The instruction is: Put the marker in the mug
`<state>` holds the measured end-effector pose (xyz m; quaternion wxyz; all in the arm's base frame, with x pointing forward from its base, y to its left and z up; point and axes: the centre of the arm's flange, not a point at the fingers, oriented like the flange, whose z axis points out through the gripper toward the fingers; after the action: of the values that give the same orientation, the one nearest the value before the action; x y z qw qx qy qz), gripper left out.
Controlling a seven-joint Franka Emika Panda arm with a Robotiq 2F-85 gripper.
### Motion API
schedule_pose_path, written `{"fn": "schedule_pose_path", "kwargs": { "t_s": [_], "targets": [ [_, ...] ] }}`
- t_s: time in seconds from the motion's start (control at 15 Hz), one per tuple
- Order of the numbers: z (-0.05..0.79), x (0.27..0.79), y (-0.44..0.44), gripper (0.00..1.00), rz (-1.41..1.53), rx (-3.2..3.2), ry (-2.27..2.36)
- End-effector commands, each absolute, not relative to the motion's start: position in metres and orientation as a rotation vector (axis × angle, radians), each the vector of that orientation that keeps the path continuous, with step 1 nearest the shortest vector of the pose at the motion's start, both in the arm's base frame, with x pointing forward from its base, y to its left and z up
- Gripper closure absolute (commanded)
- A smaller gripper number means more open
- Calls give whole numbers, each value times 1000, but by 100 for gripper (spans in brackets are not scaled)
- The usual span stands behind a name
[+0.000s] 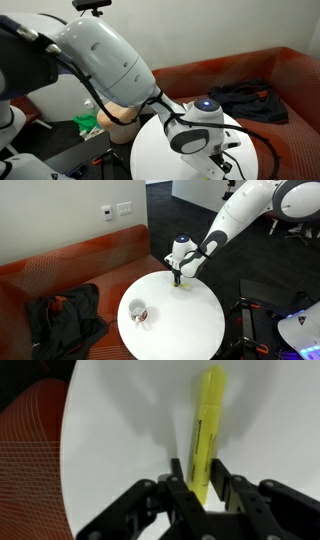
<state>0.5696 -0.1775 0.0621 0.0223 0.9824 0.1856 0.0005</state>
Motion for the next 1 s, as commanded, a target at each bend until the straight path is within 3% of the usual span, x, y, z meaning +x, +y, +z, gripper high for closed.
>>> {"fn": "schedule_pose_path", "kwargs": {
  "t_s": [0.0,0.07,0.13,0.93],
  "targets": [
    [61,579,-179,96,-17,3045,578],
    [61,580,-180,100,-19,3044,576],
    [61,581,-179,95,-22,3043,577],
    [134,560,-147,95,-198,3115,370]
  ]
}}
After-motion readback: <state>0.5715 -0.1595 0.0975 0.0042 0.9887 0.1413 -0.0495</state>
